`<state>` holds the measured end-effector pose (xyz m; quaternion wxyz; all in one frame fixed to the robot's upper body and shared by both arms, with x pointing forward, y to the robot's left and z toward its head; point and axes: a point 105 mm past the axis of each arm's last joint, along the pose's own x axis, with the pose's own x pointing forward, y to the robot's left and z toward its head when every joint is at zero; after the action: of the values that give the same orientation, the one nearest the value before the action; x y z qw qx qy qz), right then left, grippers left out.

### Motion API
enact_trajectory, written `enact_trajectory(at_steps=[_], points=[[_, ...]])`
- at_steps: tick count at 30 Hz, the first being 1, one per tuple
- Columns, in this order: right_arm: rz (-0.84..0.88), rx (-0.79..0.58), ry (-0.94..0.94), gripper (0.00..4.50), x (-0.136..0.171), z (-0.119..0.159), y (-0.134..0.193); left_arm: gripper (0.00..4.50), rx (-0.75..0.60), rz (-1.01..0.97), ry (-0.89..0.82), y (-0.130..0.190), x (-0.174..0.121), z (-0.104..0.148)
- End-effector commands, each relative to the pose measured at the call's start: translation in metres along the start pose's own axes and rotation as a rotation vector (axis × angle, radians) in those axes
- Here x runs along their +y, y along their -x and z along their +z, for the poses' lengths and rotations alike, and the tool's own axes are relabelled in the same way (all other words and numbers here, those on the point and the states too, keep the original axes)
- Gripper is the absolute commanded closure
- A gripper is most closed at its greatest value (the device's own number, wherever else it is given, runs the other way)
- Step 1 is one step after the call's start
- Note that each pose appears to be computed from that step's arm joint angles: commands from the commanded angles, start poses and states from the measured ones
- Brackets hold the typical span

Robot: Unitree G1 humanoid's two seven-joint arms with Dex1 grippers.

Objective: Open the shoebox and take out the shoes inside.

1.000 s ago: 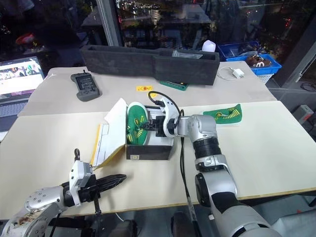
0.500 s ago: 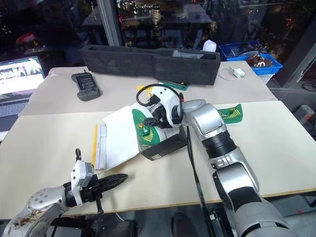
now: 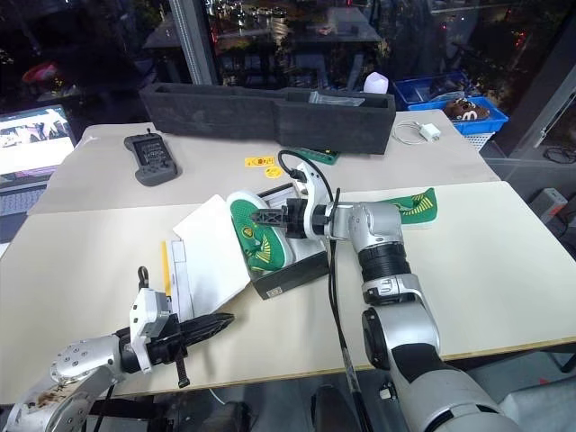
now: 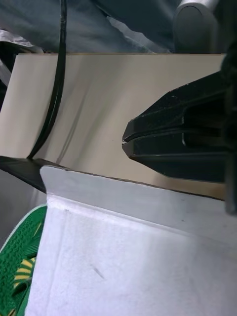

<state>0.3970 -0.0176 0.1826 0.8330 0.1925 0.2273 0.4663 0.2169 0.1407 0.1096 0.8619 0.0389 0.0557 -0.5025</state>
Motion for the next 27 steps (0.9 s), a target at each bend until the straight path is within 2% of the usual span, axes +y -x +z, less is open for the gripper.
enact_trajectory(at_steps=[1, 11, 14, 19, 27], points=[[0.012, -0.103, 0.031, 1.79, 0.012, 0.018, 0.001, 4.50, -0.009, 0.001, -0.020, 0.006, 0.000, 0.005], [-0.065, -0.145, 0.194, 1.79, 0.010, 0.032, 0.009, 4.50, -0.001, -0.016, -0.029, 0.007, -0.001, 0.002], [-0.055, -0.108, 0.264, 1.79, 0.013, 0.033, 0.008, 4.50, 0.001, -0.020, -0.030, 0.006, 0.000, 0.002], [0.009, 0.032, 0.361, 1.79, 0.023, 0.012, -0.002, 4.50, -0.003, -0.033, -0.040, 0.001, 0.001, 0.007], [0.032, 0.086, 0.398, 1.79, 0.027, 0.001, -0.014, 4.50, -0.006, -0.031, -0.042, -0.003, 0.001, 0.010]])
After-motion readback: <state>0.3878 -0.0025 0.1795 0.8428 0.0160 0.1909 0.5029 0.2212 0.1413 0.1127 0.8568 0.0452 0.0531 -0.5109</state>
